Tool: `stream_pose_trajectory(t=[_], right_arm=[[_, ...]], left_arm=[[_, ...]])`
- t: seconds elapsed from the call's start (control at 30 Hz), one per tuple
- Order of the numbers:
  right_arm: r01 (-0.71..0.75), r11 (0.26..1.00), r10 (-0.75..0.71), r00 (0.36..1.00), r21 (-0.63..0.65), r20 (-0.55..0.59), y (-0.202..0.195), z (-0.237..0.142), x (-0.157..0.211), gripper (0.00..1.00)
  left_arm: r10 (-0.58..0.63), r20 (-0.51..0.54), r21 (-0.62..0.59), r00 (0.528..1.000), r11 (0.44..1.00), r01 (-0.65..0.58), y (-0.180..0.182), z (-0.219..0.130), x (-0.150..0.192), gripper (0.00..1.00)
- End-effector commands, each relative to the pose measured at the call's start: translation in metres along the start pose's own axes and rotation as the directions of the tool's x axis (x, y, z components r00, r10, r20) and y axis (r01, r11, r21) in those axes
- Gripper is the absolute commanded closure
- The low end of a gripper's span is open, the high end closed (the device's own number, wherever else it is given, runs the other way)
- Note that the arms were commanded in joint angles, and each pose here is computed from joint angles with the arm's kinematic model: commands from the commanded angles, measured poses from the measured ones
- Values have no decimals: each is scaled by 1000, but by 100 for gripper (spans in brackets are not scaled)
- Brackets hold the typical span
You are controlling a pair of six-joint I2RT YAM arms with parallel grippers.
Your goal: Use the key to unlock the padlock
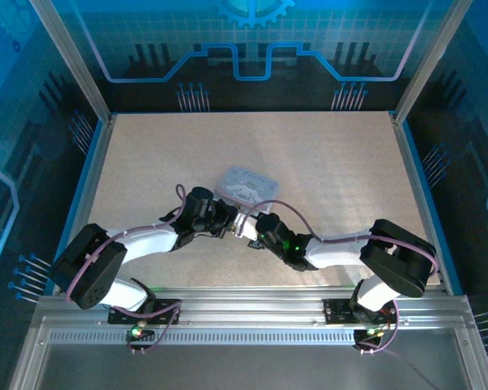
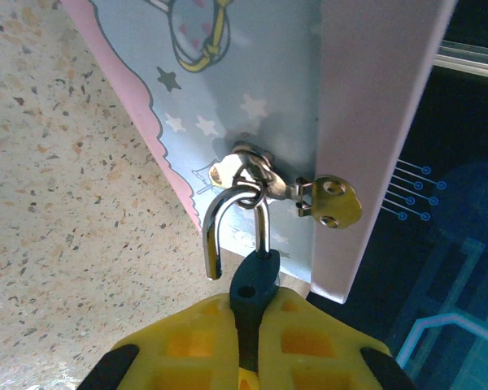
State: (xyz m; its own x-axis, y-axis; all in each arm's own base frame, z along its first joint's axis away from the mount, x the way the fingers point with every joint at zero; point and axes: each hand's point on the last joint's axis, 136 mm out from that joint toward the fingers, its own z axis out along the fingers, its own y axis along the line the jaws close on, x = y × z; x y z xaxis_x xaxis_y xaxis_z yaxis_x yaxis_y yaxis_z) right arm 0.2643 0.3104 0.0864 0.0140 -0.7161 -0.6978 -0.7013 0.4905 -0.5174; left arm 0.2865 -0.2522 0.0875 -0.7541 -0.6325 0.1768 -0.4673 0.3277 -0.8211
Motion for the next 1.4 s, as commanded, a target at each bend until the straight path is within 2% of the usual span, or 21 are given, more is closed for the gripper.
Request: stream_pose_trajectory(t=[0.0, 0.23, 0.5, 0.87, 0.93, 1.13, 1.3, 1.37], right_arm=[[-128, 991, 128, 991, -25, 25, -1, 2, -18, 100], [-403, 911, 403, 915, -82, -20, 5, -1, -18, 100], [-666, 726, 668, 742, -172, -55, 14, 1, -10, 100], [-784, 592, 775, 617, -186, -133, 30, 10, 17, 100], [-790, 586, 780, 610, -181, -136, 31, 10, 19, 100], [-797, 578, 789, 600, -173, -132, 29, 10, 22, 100], [-822, 542, 815, 565, -173, -128, 27, 9, 25, 100], [-834, 523, 828, 547, -177, -128, 27, 8, 26, 100]], left_arm=[[7, -24, 42, 1000, 999, -6, -12, -3, 4, 98], [28, -19, 5, 999, 1000, -28, 0, 2, 3, 98], [33, -17, -21, 999, 999, -33, 15, 10, 3, 98], [21, -15, -58, 1000, 998, -22, 39, 20, 3, 96], [22, -12, -64, 1000, 998, -23, 42, 21, 2, 93], [39, 6, -67, 999, 997, -38, 41, 17, 0, 73], [77, 26, -88, 997, 993, -74, 38, 8, -1, 59], [82, 32, -87, 996, 993, -78, 37, 4, -1, 56]])
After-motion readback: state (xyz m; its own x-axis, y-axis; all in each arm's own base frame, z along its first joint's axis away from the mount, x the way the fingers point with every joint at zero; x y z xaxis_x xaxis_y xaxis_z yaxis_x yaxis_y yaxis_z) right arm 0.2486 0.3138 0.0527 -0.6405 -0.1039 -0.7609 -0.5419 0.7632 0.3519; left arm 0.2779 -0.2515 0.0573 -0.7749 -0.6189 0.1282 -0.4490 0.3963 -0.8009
